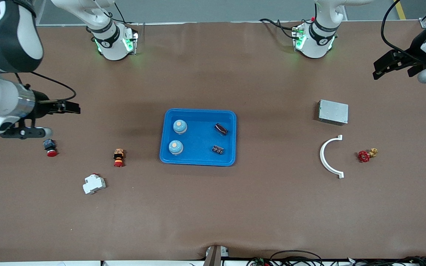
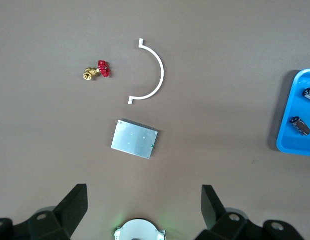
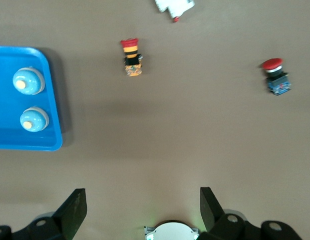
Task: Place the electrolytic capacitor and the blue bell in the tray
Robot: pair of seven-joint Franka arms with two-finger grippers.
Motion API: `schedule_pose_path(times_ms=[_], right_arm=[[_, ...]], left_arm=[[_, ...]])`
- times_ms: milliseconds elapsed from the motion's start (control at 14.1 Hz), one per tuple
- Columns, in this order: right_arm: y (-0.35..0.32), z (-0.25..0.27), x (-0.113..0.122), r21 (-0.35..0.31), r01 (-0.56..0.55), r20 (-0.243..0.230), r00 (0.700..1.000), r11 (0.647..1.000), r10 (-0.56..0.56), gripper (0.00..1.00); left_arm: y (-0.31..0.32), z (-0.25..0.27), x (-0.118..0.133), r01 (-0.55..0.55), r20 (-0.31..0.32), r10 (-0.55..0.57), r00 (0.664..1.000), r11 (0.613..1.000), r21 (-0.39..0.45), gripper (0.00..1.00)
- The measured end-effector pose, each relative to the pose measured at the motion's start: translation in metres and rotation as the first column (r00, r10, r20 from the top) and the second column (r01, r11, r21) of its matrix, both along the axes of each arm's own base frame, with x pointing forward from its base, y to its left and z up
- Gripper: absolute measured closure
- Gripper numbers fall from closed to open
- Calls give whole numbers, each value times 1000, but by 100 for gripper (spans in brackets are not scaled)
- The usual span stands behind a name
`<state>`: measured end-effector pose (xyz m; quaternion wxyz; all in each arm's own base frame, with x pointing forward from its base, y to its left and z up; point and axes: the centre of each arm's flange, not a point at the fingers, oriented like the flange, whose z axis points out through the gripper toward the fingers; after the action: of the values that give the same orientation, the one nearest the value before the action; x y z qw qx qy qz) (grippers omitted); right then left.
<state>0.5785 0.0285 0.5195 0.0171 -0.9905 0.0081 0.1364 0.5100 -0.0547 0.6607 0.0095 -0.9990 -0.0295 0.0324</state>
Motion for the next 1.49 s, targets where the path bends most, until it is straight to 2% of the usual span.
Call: schedule_pose_path(times_ms=[354,496,780,992,1134,1276,1489], right_arm=[[-28,42,5,-56,25,103,995,998,-19,0],[-43,51,5,-56,51,127,991,997,-44,0],[-54,61,-1,-54,63,146,988,997,-55,0],[-58,59,-9,-40,54,217,975,998,-44,0],[-59,55,-22,-39,54,220,975,998,-44,0],[-58,56,-31,-37,53,203,978,998,-44,0],[-59,60,-35,-35,55,201,979,998,-47,0]], left_arm=[[0,0,0,0,0,0,1000,1000,0,0],[0,0,0,0,0,0,1000,1000,0,0],[-1,0,0,1,0,-1,1000,1000,-7,0],[-1,0,0,1,0,-1,1000,1000,-8,0],[-1,2,0,0,3,0,1000,1000,-8,0],[-1,5,0,0,9,0,1000,1000,-9,0],[0,8,0,0,16,0,1000,1000,-9,0]])
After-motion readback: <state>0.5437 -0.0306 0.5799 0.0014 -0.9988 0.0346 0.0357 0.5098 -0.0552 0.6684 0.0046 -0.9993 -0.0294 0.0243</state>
